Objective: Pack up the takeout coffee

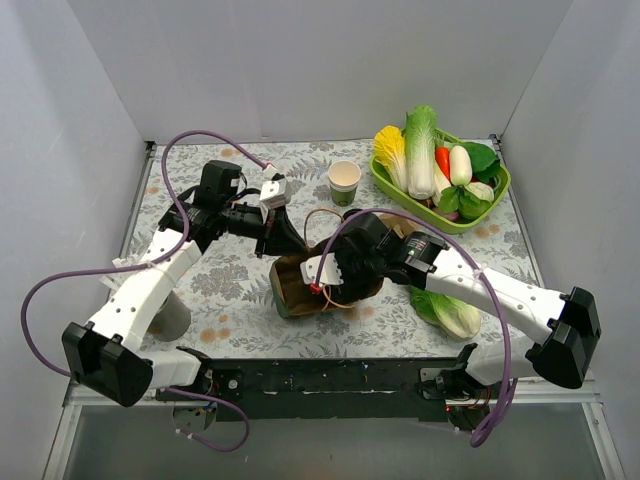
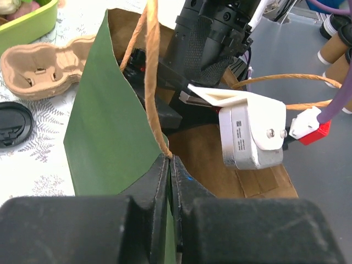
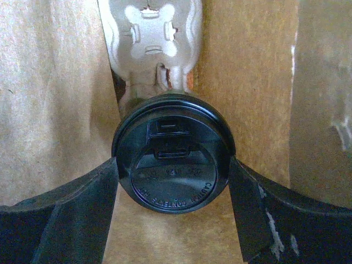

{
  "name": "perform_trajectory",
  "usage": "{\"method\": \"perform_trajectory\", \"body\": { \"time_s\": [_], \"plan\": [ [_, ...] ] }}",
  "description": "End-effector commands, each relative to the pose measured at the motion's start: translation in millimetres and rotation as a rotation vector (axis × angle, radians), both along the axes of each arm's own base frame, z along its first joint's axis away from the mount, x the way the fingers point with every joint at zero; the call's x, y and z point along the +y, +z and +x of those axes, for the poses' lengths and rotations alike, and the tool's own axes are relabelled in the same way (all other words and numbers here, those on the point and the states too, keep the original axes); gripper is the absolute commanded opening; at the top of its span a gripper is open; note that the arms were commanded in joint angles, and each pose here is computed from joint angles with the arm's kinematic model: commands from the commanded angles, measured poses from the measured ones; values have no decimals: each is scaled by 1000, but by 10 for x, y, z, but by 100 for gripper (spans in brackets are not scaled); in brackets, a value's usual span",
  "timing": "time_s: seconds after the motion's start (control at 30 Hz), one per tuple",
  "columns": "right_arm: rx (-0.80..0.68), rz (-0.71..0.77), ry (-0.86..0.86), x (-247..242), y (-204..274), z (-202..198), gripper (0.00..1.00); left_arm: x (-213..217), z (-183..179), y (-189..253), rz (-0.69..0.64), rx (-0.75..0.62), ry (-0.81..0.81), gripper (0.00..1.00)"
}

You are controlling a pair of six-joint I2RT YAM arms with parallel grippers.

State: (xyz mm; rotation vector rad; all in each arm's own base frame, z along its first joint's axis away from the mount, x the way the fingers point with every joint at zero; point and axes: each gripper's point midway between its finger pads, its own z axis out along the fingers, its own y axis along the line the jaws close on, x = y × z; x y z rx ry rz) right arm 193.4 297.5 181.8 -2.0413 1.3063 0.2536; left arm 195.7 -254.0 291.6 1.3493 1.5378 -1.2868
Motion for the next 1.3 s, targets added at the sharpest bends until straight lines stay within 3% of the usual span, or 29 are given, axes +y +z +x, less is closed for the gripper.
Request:
{"method": "perform_trajectory", "body": {
  "time_s": [0.0,0.2,0.6,1.27],
  "plan": [
    [-109,6,44,2,212,16,1,-69,-33,134,-21,-100,-20,0],
    [-146,-124,68,-70,110,-48,1,-116,-83,128,-27,-99,-24,0],
    [-112,-236,-14,-291,-119,-78,1,-106,-79,230,-43,-237,-31,0],
    [-82,-239,-3,-225,-489,-30,1,-163,41,93,-27,-201,-19,0]
  ]
}}
